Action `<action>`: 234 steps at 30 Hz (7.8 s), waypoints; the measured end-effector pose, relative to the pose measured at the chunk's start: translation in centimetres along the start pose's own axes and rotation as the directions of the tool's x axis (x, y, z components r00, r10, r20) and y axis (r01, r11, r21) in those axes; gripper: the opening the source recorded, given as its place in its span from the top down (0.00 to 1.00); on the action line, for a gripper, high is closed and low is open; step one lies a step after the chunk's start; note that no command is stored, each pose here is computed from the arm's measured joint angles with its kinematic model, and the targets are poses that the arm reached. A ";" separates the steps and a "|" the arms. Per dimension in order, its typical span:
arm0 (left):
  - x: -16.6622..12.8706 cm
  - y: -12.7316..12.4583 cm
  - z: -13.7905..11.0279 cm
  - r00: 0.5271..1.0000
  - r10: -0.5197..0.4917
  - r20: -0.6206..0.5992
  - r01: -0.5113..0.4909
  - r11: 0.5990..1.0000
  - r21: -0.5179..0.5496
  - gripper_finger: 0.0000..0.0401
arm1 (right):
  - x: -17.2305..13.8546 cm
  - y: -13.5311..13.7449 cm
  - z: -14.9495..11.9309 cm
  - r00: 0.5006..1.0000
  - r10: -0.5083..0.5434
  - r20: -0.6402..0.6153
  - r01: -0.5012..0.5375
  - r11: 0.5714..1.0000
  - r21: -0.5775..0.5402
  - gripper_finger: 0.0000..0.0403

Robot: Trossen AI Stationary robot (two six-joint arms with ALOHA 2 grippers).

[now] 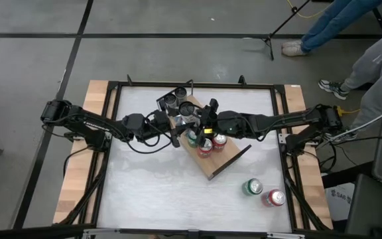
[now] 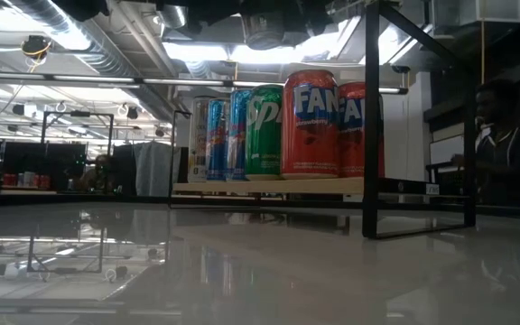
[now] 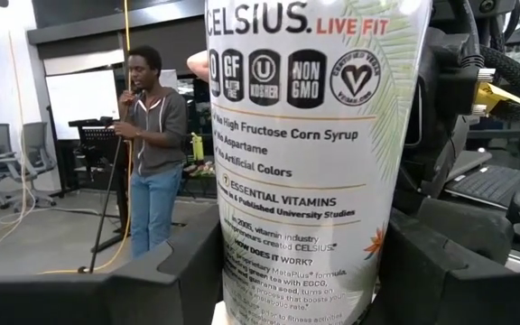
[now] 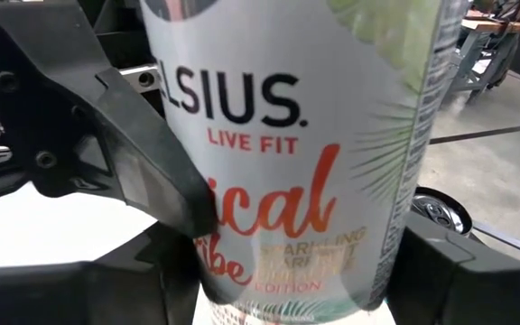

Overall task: Place canned beverage on shelf
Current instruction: Put the white yellow soda can on the shelf aligned with the other white yellow soda cans

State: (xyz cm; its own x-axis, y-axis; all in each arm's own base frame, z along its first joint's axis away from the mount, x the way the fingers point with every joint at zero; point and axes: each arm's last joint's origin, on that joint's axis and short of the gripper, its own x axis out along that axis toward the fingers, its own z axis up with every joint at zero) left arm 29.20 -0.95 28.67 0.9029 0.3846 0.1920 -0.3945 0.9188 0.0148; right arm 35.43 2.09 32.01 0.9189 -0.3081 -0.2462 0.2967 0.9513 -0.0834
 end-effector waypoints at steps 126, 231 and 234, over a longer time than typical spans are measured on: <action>-0.3 -0.8 -1.6 0.969 -0.187 -0.158 0.185 0.982 -0.027 0.25 | -1.1 -2.1 6.4 0.901 0.393 -0.184 -0.428 0.877 -0.217 0.37; -2.0 7.4 2.2 0.972 0.054 -0.228 -0.053 0.999 0.013 0.12 | 10.8 -21.2 -4.1 0.926 0.287 -0.244 -0.313 0.946 -0.077 0.26; -2.0 7.4 2.2 0.972 0.055 -0.228 -0.053 0.999 0.013 0.12 | 10.8 -21.2 -4.1 0.926 0.288 -0.245 -0.314 0.946 -0.077 0.24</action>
State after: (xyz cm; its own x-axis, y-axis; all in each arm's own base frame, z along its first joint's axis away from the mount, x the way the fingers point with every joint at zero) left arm 24.12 4.85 30.51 0.8951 0.4444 -0.0364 -0.4440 0.8958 0.0174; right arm 37.97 -21.39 27.17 0.8726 -0.0124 -0.4882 -0.0283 0.9967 -0.0759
